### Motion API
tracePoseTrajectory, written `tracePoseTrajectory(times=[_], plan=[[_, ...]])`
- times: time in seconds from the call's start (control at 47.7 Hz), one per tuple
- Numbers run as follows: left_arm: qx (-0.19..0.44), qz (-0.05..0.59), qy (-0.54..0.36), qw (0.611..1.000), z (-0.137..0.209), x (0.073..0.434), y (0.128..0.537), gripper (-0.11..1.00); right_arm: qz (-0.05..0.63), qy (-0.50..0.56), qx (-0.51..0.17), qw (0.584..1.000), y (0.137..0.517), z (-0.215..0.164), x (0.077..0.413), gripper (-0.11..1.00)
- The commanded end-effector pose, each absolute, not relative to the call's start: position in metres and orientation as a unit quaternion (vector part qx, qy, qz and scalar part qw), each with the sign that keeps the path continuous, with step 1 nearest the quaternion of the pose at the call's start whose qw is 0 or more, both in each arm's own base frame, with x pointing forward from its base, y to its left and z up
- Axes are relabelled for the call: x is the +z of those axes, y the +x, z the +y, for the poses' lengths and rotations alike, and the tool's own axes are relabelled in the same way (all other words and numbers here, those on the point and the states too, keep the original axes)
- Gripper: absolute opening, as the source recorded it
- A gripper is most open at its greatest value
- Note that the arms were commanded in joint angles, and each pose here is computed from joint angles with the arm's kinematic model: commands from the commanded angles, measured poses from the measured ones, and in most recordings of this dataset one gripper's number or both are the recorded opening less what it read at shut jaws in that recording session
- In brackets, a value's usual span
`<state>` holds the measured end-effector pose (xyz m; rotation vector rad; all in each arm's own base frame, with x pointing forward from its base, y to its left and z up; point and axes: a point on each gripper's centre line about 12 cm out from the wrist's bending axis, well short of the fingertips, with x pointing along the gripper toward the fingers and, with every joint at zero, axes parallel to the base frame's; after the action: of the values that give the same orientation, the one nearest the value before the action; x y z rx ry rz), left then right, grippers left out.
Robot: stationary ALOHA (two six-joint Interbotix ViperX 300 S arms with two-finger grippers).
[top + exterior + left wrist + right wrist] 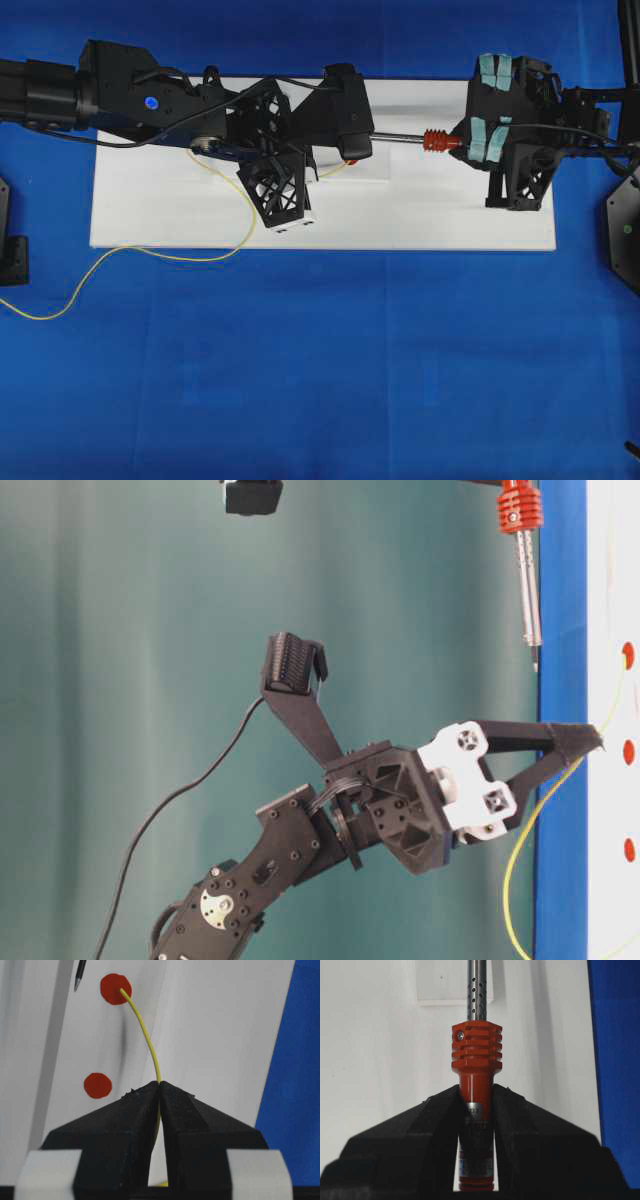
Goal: Touch the tip of the soldering iron to the tip of the solder at the mark.
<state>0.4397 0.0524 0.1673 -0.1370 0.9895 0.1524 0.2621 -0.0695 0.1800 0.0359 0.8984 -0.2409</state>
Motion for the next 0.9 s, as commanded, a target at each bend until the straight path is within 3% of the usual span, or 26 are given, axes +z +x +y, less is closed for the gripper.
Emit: tracePoseTrajectory(times=[0.0, 0.881], plan=[[0.073, 0.460, -0.066, 0.883, 0.0528, 0.1811, 0.4431, 0.01, 0.420, 0.014, -0.118, 0.900, 0.2634, -0.0706, 0.1872, 0.06], [0.076, 0.468, -0.066, 0.878, 0.0560, 0.1771, 0.4415, 0.01, 0.432, 0.019, -0.117, 0.894, 0.2573, -0.0689, 0.1777, 0.06]])
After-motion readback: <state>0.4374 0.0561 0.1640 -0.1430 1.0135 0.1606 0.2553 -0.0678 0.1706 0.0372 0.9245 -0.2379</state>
